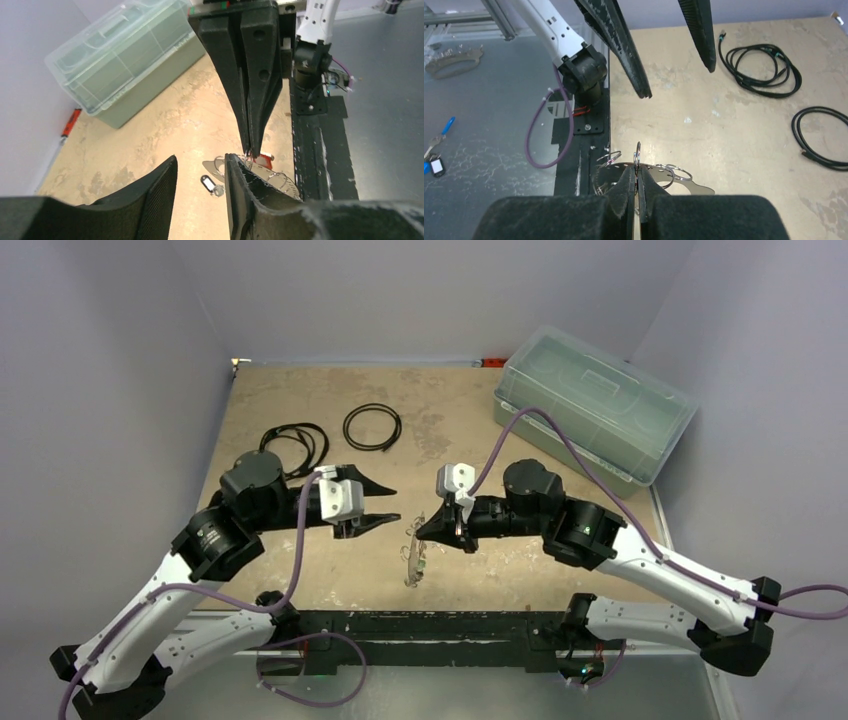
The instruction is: Put the keys on the keyring
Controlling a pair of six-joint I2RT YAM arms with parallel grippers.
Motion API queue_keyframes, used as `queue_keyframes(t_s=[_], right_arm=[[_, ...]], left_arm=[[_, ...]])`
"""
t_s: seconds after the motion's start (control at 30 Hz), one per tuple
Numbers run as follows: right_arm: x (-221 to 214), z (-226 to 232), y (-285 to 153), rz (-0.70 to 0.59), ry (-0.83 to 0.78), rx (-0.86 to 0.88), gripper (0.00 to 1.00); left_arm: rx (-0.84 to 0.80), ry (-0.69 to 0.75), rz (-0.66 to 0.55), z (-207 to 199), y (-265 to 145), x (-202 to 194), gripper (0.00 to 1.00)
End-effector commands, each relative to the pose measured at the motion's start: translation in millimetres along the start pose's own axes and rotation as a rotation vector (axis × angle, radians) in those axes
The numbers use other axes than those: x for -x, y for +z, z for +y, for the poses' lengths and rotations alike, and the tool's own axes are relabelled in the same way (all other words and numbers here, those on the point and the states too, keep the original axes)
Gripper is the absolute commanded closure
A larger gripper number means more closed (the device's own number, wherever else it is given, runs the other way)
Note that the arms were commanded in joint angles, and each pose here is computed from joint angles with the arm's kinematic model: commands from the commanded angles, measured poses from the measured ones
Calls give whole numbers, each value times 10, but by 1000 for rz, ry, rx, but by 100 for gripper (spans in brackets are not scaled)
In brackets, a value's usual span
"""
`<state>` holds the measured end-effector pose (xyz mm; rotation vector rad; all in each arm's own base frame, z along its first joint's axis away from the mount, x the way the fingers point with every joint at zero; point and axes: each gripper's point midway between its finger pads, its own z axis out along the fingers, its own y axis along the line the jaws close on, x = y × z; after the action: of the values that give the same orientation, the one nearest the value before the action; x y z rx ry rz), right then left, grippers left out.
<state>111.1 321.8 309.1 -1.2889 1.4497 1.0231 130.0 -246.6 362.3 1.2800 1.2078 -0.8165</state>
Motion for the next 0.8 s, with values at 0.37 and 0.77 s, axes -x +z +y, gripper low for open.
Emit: queue_keyframes(t_s=[0.37, 0.77], right_arm=[[109, -47, -53, 30, -53, -43, 100], [108, 14, -27, 36, -56, -23, 100]], left_arm=[[-269, -82, 182, -392, 318, -430, 72], [-253, -57, 199, -383, 406, -499, 100]])
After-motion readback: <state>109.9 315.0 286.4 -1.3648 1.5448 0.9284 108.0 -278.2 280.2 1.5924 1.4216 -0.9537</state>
